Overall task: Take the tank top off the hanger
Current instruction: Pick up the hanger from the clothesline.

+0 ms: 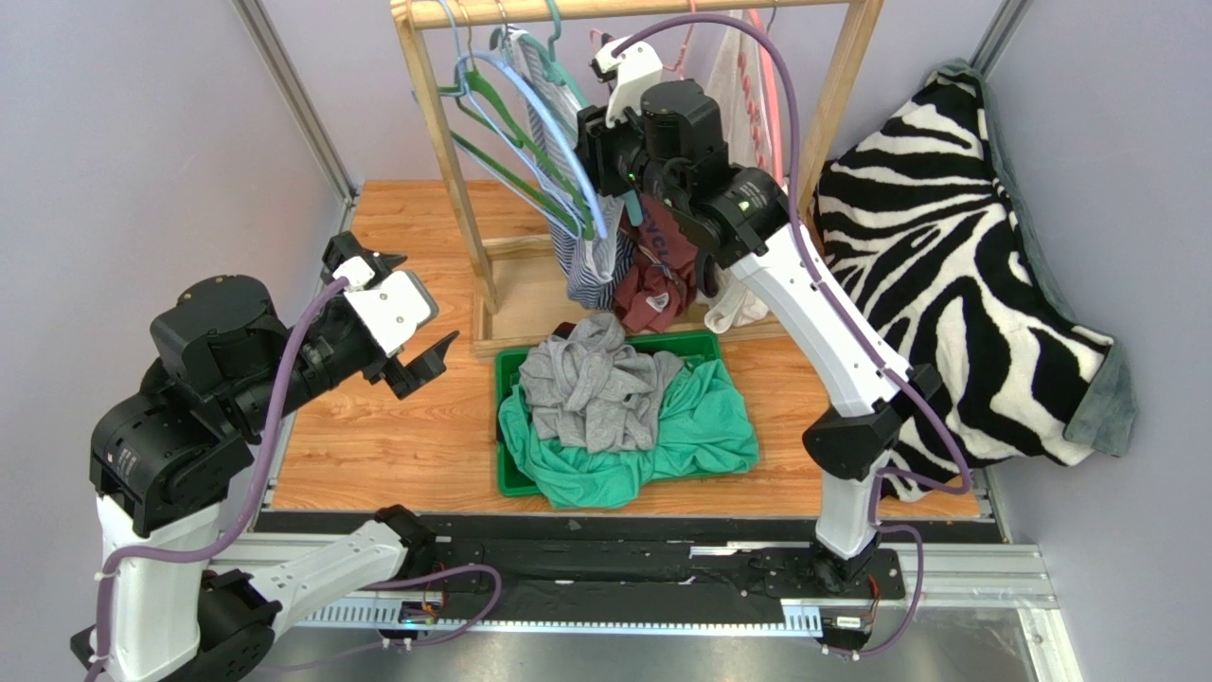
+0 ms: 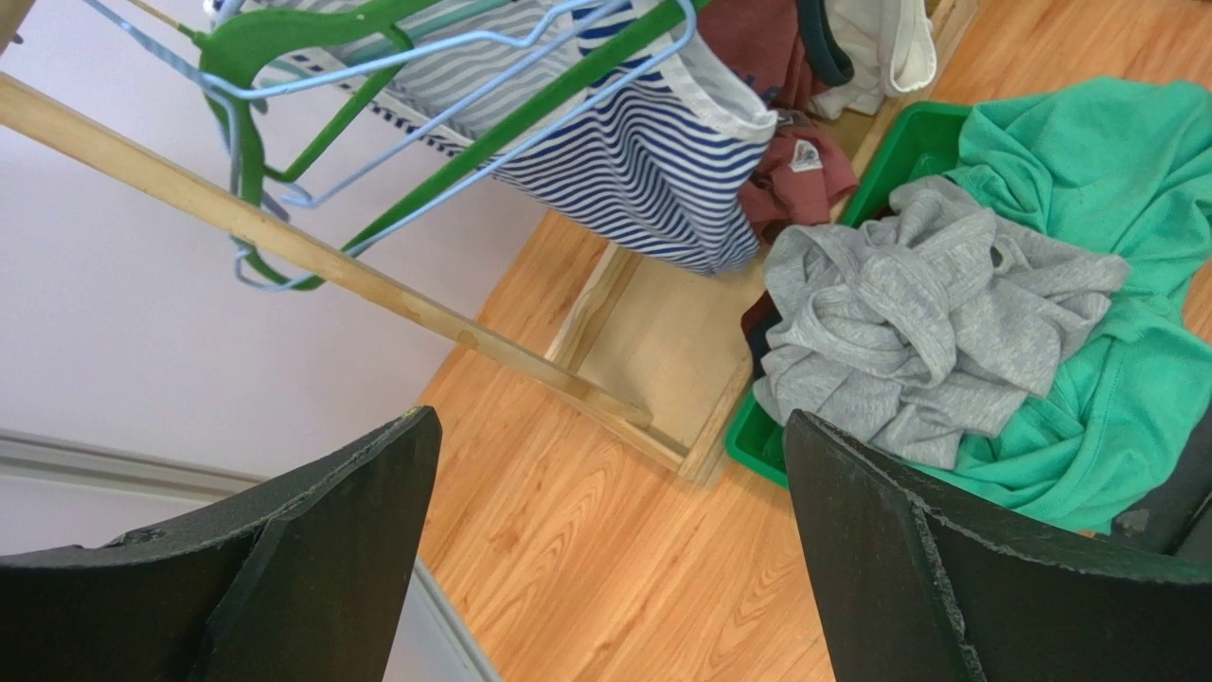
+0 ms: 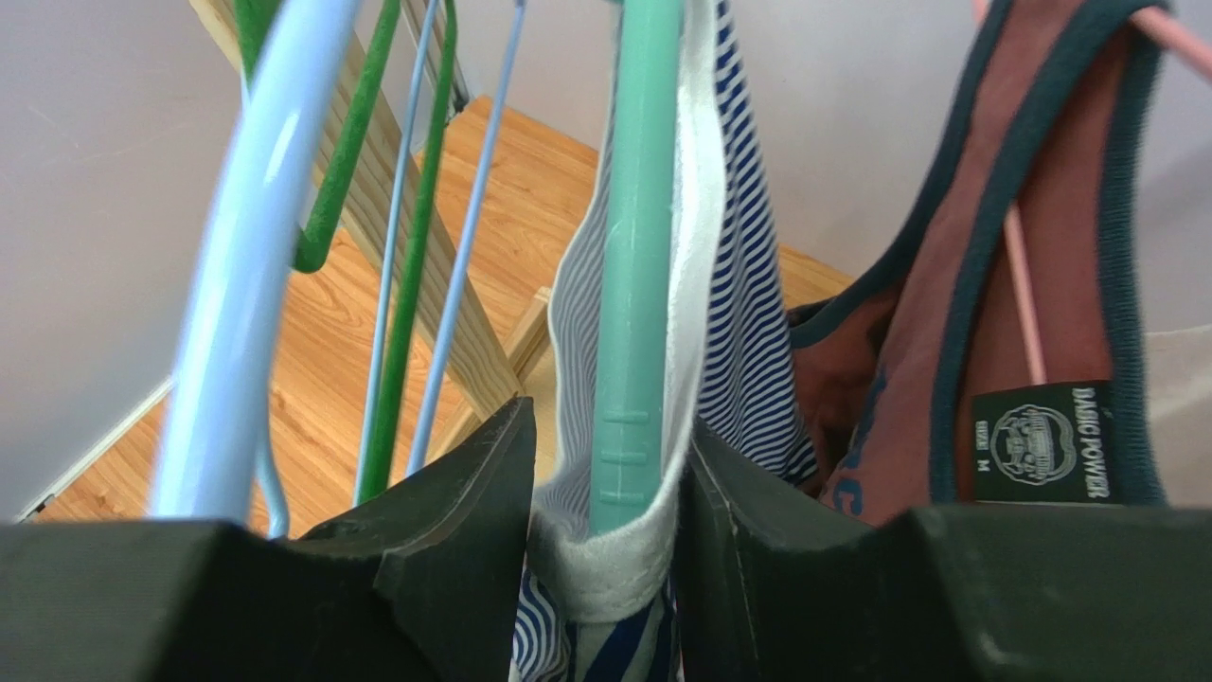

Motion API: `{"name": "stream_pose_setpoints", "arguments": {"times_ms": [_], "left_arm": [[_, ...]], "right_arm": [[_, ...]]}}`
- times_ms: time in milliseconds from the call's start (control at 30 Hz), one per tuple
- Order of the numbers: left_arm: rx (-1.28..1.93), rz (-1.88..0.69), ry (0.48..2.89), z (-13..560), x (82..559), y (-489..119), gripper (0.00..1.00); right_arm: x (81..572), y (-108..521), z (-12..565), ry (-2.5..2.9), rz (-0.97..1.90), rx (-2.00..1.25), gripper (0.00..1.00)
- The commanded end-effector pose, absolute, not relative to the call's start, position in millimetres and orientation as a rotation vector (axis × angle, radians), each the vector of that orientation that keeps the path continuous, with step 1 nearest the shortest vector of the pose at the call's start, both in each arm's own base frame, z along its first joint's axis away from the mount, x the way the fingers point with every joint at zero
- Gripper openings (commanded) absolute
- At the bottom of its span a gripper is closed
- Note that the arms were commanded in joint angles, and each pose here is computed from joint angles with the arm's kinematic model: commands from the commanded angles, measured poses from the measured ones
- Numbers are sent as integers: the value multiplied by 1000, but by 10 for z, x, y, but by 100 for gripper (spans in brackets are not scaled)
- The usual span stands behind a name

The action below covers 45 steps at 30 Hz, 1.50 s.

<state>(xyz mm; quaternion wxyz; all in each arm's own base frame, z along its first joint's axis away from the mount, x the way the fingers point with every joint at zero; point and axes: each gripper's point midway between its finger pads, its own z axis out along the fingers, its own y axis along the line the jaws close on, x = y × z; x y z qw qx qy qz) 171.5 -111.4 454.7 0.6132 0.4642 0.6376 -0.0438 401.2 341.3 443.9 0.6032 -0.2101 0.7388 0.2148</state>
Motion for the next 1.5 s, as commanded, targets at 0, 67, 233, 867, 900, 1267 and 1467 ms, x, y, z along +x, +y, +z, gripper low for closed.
{"name": "stream_pose_setpoints", "arguments": {"times_ms": [0,67,233,867,900,1267,1467], "left_arm": [[1038,-105,1442,4639,1694,-1095,99],[1035,-106,1440,4645,1690,-1093,99],[1034,-110,1436,4659,1656,-1077,99],[1029,-113,1440,4635,1626,-1053,99],[1026,-111,1438,4638,1616,-1043,99],[1021,-93,1435,4626,1592,-993,99],[1026,-100,1442,4596,1594,-1005,99]], "right_arm": [[4028,3386,4601,1696,516,-453,42],[4102,3385,4556,1713,525,-435,37],[4184,3398,4450,1756,567,-407,32],[4153,3193,5071,1550,577,-279,0],[4158,3181,5079,1539,566,-270,0],[4035,2934,5756,1272,504,-175,0],[3872,2844,5797,1218,536,-174,0]]}}
